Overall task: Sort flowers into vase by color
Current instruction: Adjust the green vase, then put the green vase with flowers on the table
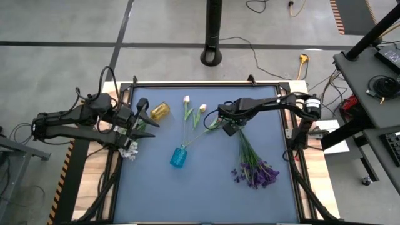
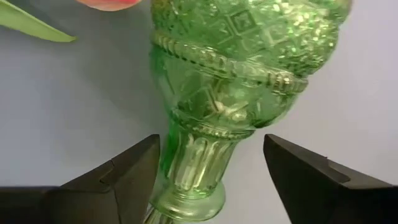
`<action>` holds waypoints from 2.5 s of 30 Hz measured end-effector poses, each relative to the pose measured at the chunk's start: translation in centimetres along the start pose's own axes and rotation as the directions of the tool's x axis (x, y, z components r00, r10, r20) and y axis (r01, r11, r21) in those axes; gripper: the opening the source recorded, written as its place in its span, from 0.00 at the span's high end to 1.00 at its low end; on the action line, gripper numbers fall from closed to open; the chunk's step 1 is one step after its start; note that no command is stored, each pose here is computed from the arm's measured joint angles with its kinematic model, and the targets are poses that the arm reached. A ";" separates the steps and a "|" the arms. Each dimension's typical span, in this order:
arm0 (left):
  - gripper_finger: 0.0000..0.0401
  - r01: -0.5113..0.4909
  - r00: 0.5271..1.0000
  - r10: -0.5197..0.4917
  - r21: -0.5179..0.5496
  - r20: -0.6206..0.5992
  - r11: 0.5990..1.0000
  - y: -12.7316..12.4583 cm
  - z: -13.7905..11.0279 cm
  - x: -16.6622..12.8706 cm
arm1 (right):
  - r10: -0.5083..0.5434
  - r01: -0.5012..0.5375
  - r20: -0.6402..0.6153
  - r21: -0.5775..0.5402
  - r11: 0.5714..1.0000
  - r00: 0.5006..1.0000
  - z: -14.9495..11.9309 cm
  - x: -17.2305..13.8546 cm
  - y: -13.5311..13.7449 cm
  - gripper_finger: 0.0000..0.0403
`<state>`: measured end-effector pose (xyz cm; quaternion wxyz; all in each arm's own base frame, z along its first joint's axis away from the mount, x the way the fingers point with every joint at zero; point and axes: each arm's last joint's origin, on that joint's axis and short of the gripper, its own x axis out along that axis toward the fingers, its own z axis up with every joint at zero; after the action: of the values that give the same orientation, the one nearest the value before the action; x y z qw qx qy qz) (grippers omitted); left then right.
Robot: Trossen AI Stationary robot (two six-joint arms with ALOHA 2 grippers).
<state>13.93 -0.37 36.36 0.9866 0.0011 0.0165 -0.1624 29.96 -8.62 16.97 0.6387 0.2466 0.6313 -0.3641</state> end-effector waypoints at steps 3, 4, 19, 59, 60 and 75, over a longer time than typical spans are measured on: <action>0.60 0.000 1.000 0.000 0.000 0.000 1.000 0.0 0.0 0.0 | 0.017 -0.017 -0.006 0.005 1.000 1.000 0.1 0.1 0.0 0.35; 0.60 0.000 1.000 0.000 0.000 0.000 1.000 0.0 0.0 0.0 | 0.016 -0.016 -0.006 0.005 1.000 1.000 0.1 0.1 0.0 0.37; 0.60 0.000 1.000 0.000 0.000 0.000 1.000 0.0 0.0 0.0 | 0.052 -0.052 -0.042 0.012 0.999 0.998 0.1 0.2 -0.1 0.54; 0.60 0.000 1.000 0.000 -0.001 -0.002 1.000 0.0 0.0 0.0 | 0.052 -0.051 0.012 -0.059 0.997 0.999 1.0 -2.5 0.7 0.49; 0.60 0.000 1.000 0.000 -0.001 -0.002 1.000 0.0 0.0 0.0 | 0.054 -0.053 0.015 -0.060 0.997 0.998 1.0 -2.4 0.8 0.48; 0.60 -0.003 0.993 -0.003 -0.047 -0.120 0.999 1.6 -1.8 3.9 | 0.093 -0.096 -0.040 -0.065 0.993 0.995 -3.1 -8.7 -2.3 0.29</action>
<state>18.10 -0.14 34.41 0.9835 -0.0125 0.0796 -0.1618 26.75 -6.28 25.66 0.6515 0.2616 0.6423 -0.3077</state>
